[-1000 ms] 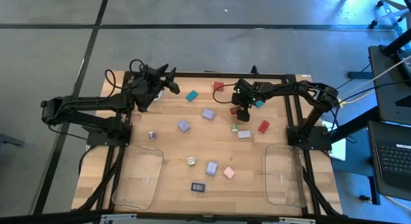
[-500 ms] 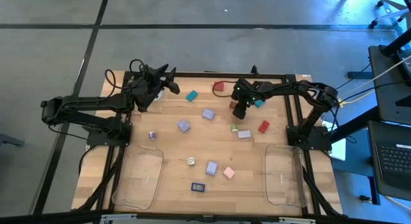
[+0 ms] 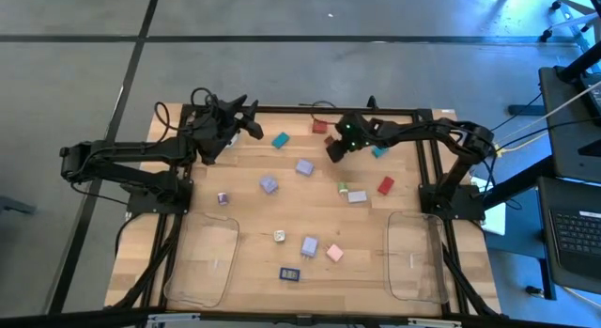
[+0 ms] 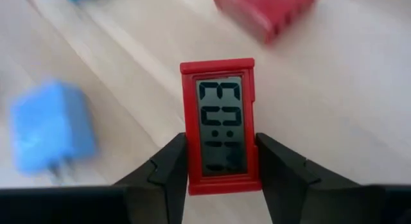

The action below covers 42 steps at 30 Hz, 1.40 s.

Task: Pick & Place Office items
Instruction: Put the left orange timer into the right transparent bin

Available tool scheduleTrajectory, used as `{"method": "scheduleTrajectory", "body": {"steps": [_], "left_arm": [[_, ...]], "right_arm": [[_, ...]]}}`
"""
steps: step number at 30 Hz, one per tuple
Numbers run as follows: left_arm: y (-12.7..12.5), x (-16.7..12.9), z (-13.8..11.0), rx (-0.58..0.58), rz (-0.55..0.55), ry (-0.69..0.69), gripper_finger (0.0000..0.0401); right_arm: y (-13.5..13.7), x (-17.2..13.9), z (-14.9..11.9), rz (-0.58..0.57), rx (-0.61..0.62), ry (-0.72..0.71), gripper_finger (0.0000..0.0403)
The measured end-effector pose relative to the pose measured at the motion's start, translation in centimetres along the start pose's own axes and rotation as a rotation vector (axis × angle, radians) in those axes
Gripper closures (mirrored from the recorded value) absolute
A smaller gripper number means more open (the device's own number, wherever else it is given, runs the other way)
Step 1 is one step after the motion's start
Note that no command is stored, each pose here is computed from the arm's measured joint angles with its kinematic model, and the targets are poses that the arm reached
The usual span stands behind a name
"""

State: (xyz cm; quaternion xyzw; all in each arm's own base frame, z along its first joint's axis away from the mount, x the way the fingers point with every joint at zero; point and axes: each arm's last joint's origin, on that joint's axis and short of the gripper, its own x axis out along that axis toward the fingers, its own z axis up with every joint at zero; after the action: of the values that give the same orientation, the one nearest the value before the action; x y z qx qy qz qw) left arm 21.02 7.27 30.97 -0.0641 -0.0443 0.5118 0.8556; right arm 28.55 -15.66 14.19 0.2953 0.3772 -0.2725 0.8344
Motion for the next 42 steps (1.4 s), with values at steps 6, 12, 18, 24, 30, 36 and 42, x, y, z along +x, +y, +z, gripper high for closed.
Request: {"method": "scheduleTrajectory", "body": {"steps": [6, 12, 18, 24, 30, 36, 42], "left_arm": [[0.0, 0.0, -0.1, 0.005, 0.0, 0.004, 0.0219], [-0.1, 0.0, -0.1, 0.006, -0.049, 0.013, 0.0219], [-0.3, 0.0, -0.6, 0.047, -0.125, 0.067, 0.0219], [-0.2, -0.1, -1.2, 0.094, -0.121, 0.114, 0.0219], [-0.1, -0.1, -1.2, 0.095, -0.112, 0.111, 0.0219], [-0.1, 0.0, -1.2, 0.127, -0.109, 0.106, 0.0219], [-0.1, 0.0, -1.2, 0.125, -0.108, 0.106, 0.0219]], "right_arm": [[1.4, -1.0, 1.8, 0.153, 0.089, -0.164, 0.025], [4.1, -3.6, 3.6, 0.312, 0.054, -0.378, 0.025], [6.7, -6.9, 4.9, 0.401, 0.027, -0.636, 0.0249], [9.0, -9.4, 5.1, 0.477, -0.003, -0.803, 0.0249], [10.4, -10.1, 4.5, 0.482, -0.037, -0.853, 0.0248], [11.0, -10.2, 4.1, 0.478, -0.034, -0.853, 0.0248], [11.3, -10.2, 3.9, 0.567, -0.043, -0.799, 0.0247]]}}
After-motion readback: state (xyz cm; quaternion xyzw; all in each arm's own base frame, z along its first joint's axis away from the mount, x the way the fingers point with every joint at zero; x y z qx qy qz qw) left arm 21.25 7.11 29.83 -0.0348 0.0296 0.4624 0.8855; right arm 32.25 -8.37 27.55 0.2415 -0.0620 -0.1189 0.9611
